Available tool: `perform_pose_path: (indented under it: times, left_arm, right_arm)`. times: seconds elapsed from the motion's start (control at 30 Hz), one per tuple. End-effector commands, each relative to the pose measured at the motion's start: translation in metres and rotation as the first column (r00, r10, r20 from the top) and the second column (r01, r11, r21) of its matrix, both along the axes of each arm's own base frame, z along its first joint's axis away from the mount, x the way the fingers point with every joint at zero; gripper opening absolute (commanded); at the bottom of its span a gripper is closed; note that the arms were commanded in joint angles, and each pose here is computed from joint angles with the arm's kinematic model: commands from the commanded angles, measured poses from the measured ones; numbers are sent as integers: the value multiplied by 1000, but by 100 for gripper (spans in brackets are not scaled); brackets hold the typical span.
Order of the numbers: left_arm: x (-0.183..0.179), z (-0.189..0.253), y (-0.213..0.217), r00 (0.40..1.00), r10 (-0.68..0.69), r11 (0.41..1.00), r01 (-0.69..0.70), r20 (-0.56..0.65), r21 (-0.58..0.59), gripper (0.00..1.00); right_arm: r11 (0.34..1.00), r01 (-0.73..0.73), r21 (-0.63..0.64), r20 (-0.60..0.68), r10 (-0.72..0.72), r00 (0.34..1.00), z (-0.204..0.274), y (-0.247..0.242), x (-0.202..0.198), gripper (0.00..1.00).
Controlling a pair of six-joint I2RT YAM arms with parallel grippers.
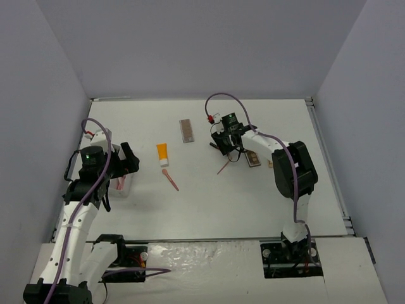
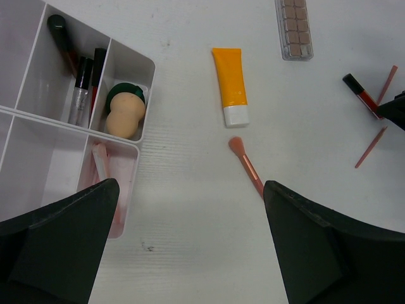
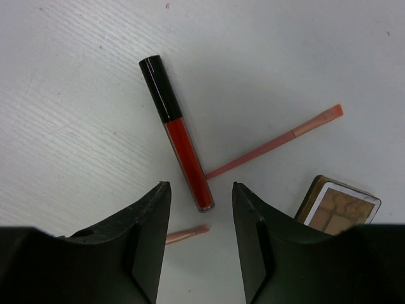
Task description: Organize the makeup
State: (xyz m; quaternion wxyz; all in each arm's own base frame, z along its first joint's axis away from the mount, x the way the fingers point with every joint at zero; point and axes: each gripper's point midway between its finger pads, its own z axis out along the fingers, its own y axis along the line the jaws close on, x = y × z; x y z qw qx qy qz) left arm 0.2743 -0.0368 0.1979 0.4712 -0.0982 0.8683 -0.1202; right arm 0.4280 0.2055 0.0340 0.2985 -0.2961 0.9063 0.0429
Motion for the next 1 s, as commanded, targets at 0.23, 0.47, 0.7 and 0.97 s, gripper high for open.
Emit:
perform_pose_path:
  times: [0.23, 0.47, 0.7, 0.97]
  left_arm:
    - [11, 24, -6, 997, -20, 999, 22, 78, -25, 97]
    - [11, 25, -10, 996, -36, 999, 39, 82, -37, 97]
    - [10, 34, -43, 984, -134, 973, 152, 115, -173, 97]
    - [7, 72, -90, 964, -180, 921, 236, 197, -310, 97]
  right_arm:
    - [995, -85, 58, -15, 86, 996, -4, 22, 16, 34]
    - [994, -80, 69, -51, 84, 995, -13, 22, 4, 24]
    - [989, -119, 92, -9, 120, 993, 12, 52, -22, 0]
    - [906, -255, 337, 240, 179, 954, 110, 145, -80, 0]
